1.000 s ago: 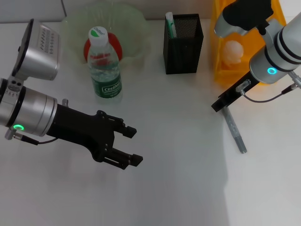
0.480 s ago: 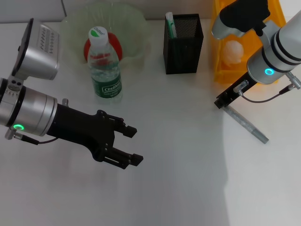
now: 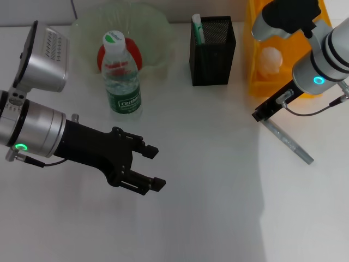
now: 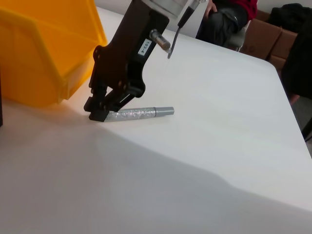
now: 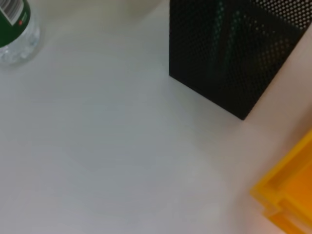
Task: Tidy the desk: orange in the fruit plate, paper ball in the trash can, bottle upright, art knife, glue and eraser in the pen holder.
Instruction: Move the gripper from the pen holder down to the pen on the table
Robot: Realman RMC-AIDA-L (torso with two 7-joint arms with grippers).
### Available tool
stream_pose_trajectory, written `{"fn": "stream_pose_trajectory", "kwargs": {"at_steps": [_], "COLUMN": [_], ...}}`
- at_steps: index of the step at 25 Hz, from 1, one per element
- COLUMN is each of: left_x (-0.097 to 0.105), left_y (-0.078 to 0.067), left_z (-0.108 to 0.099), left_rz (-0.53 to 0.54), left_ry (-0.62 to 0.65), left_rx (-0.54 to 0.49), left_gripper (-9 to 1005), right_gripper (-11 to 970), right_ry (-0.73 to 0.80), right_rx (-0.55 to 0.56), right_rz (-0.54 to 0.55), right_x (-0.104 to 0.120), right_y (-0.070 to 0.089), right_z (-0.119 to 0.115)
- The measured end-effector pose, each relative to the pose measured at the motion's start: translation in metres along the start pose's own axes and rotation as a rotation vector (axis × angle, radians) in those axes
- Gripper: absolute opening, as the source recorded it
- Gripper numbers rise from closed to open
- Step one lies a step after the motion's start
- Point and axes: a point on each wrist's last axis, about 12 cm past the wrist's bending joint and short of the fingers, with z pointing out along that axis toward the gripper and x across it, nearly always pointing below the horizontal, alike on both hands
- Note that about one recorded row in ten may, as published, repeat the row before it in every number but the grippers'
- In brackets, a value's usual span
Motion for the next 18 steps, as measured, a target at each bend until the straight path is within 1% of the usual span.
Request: {"fn": "stream_pose_trajectory", "kwargs": {"at_steps": [3, 4, 6, 8, 9, 10, 13, 14, 16, 18], "left_x": [0.001, 0.001, 0.001, 0.001, 0.001, 0.001, 0.0, 0.0, -0.001, -0.002], "left_y": [0.0, 0.0, 0.0, -0.001, -0.001, -0.001, -0.001, -0.001, 0.0, 0.0], "left_z": [0.0, 0.0, 0.0, 0.0, 0.0, 0.0, 0.0, -0.001, -0.001, -0.001], "left_rz": [-0.001, -0.002, -0.002, -0.003, -0.002, -0.002, -0.001, 0.004, 0.007, 0.011], "left_ry": [-0.001, -0.001, -0.001, -0.001, -0.001, -0.001, 0.0, -0.003, -0.006, -0.01], "left_rx": [0.0, 0.0, 0.0, 0.003, 0.005, 0.005, 0.007, 0.004, 0.002, -0.001], "left_gripper": [782, 782, 782, 782, 782, 782, 782, 782, 782, 782], "right_gripper": [138, 137, 136, 136, 135, 135, 134, 113, 72, 31], "right_ry": [-0.029, -0.051, -0.06, -0.082, -0.114, -0.114, -0.218, -0.277, -0.387, -0.45], "right_rx": [-0.019, -0.044, -0.051, -0.056, -0.065, -0.065, -0.105, -0.124, -0.159, -0.17], "right_rz": [0.003, 0.004, 0.003, 0.002, 0.004, 0.004, -0.001, 0.001, 0.018, 0.032], "right_x": [0.0, 0.0, 0.001, 0.002, 0.004, 0.004, 0.004, 0.004, 0.006, 0.008], "right_y": [0.002, 0.003, 0.004, 0.004, 0.004, 0.004, 0.009, 0.01, 0.007, 0.001], "right_z": [-0.009, -0.015, -0.019, -0.027, -0.036, -0.036, -0.057, -0.067, -0.085, -0.097]}}
